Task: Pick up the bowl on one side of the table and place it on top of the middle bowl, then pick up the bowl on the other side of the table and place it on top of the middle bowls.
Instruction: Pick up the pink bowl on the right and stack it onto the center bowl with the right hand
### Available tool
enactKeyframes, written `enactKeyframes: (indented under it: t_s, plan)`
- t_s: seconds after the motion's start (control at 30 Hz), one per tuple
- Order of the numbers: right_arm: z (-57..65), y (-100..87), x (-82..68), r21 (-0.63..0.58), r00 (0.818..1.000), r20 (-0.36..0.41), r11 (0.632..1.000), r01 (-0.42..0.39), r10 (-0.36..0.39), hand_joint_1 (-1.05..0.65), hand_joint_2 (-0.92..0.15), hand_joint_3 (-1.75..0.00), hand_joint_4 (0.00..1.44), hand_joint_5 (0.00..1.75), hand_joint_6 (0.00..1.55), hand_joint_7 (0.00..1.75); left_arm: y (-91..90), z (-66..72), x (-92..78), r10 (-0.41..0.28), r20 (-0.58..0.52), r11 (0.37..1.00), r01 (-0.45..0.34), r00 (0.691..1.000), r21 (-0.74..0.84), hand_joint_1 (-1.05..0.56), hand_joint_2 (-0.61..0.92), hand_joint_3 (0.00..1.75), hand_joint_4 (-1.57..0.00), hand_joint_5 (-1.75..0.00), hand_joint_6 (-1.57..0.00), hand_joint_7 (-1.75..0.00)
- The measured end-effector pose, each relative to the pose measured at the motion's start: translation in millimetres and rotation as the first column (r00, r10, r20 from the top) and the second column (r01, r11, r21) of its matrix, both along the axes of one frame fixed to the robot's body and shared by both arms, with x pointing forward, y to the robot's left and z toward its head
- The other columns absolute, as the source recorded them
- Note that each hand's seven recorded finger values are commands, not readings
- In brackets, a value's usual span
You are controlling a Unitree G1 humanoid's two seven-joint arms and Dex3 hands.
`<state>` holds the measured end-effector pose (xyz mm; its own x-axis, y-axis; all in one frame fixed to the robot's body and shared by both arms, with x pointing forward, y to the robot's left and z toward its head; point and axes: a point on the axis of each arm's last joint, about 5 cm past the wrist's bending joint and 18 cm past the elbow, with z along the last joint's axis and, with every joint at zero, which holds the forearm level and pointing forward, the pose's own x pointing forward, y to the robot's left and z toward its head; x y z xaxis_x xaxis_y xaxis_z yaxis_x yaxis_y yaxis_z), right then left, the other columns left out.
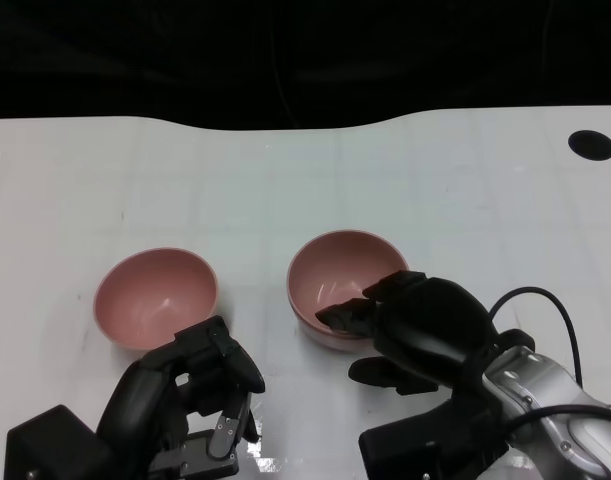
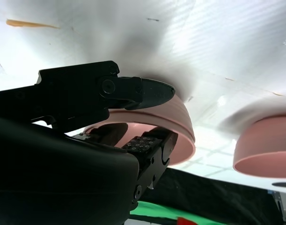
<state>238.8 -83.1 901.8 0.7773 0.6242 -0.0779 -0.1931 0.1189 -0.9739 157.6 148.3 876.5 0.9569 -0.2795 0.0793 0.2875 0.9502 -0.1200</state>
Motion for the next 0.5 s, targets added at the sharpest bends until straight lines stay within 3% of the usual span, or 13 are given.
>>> enactKeyframes:
  t_s: [0.23, 0.5]
  plan:
    - [8.8, -6.0, -7.9, 0.104, 0.997, 0.068, 0.994, 0.028, -0.036, -0.74, -0.92, -0.33, 0.26, 0.24, 0.37, 0.02, 0.0, 0.3, 0.1, 0.003, 0.000, 1.000, -0.003, 1.000, 0.005, -0.11, 0.51, 1.25, -0.79, -1.75, -0.70, -1.49]
    - [10.0, -12.8, -17.3, 0.187, 0.992, 0.100, 0.981, 0.056, -0.076, -0.71, -0.92, -0.31, 0.18, 0.30, 0.30, 0.00, 0.1, 0.3, 0.2, 0.006, 0.000, 1.000, -0.006, 1.000, 0.005, -0.10, 0.50, 1.26, -0.79, -1.75, -0.70, -1.50]
